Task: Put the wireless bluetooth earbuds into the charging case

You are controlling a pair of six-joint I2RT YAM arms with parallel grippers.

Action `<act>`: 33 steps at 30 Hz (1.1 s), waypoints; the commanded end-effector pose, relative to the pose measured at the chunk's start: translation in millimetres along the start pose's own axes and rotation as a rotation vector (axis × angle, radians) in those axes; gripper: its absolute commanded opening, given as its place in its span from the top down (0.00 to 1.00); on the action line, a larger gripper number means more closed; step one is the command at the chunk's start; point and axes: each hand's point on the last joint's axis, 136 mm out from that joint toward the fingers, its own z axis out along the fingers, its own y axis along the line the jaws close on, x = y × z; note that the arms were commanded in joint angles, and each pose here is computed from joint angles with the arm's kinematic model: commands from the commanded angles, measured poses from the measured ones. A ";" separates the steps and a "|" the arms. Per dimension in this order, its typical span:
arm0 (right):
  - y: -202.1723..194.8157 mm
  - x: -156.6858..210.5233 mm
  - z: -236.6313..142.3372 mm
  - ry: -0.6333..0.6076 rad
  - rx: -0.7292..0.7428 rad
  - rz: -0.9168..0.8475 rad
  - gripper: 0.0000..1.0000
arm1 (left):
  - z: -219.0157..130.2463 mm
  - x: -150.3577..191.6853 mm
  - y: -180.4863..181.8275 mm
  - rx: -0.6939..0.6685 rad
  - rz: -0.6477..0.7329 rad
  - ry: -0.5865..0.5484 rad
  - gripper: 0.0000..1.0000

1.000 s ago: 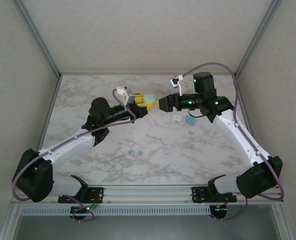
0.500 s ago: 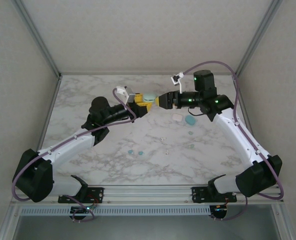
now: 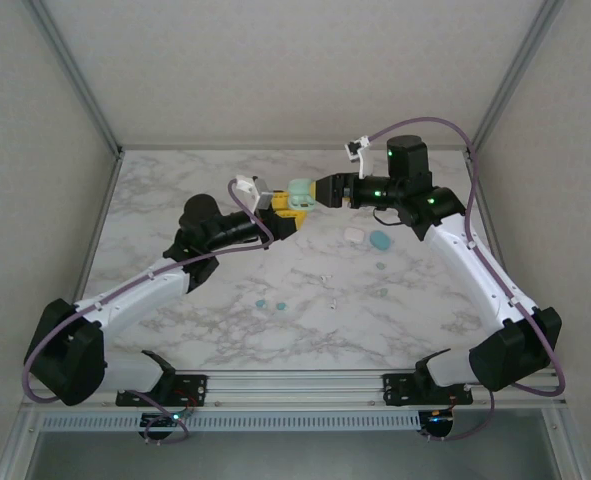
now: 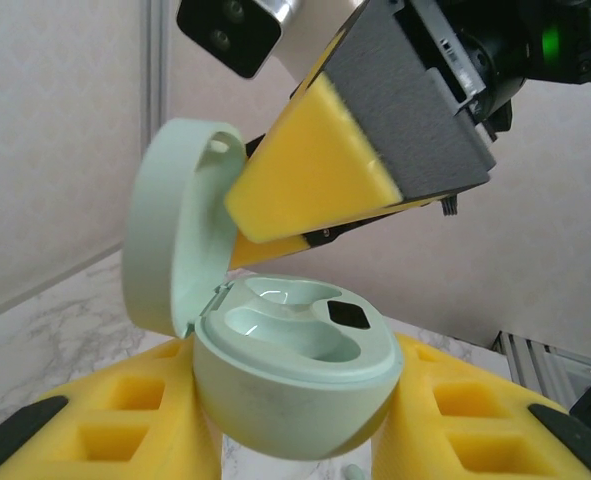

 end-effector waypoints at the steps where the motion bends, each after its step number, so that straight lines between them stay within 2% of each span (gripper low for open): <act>1: 17.4 -13.0 -7.2 -0.033 -0.039 -0.032 0.25 | -7.0 -9.9 -2.3 -0.029 0.036 -0.034 0.70; 3: 29.3 -8.8 -12.4 -0.014 -0.084 -0.065 0.24 | -9.0 -10.2 2.4 -0.060 0.037 -0.044 0.70; 7: 26.4 -8.6 -29.8 -0.057 0.007 -0.094 0.22 | -13.2 -11.5 8.1 -0.097 0.035 -0.055 0.70; 8: 20.8 -10.7 -34.5 -0.086 0.053 -0.087 0.21 | -14.8 -12.9 10.2 -0.113 0.038 -0.063 0.70; 11: -6.0 -11.4 -53.9 -0.166 0.243 -0.023 0.30 | -20.8 -14.6 14.4 -0.140 0.037 -0.081 0.70; 13: -32.3 -2.1 -66.2 -0.168 0.393 0.010 0.34 | -22.7 -14.8 15.4 -0.144 0.033 -0.082 0.70; 17: -100.9 35.1 -90.8 -0.092 0.693 0.181 0.45 | -24.4 -12.1 13.9 -0.142 0.022 -0.078 0.70; 23: -163.1 126.1 -110.5 0.121 0.919 0.483 0.52 | -25.6 -9.2 9.9 -0.124 -0.006 -0.069 0.70; 26: -183.5 162.6 -112.3 0.140 0.927 0.602 0.55 | -27.0 -7.3 9.8 -0.128 -0.008 -0.070 0.70; 29: -203.1 184.3 -107.8 0.158 0.896 0.692 0.61 | -26.0 -5.8 10.0 -0.125 -0.008 -0.065 0.70; 32: -208.2 184.2 -86.5 0.260 0.777 0.592 0.56 | -24.5 -8.3 8.7 -0.115 -0.010 -0.067 0.70; 33: -213.5 186.0 -84.5 0.294 0.784 0.567 0.55 | -24.2 -8.5 8.9 -0.115 -0.010 -0.067 0.70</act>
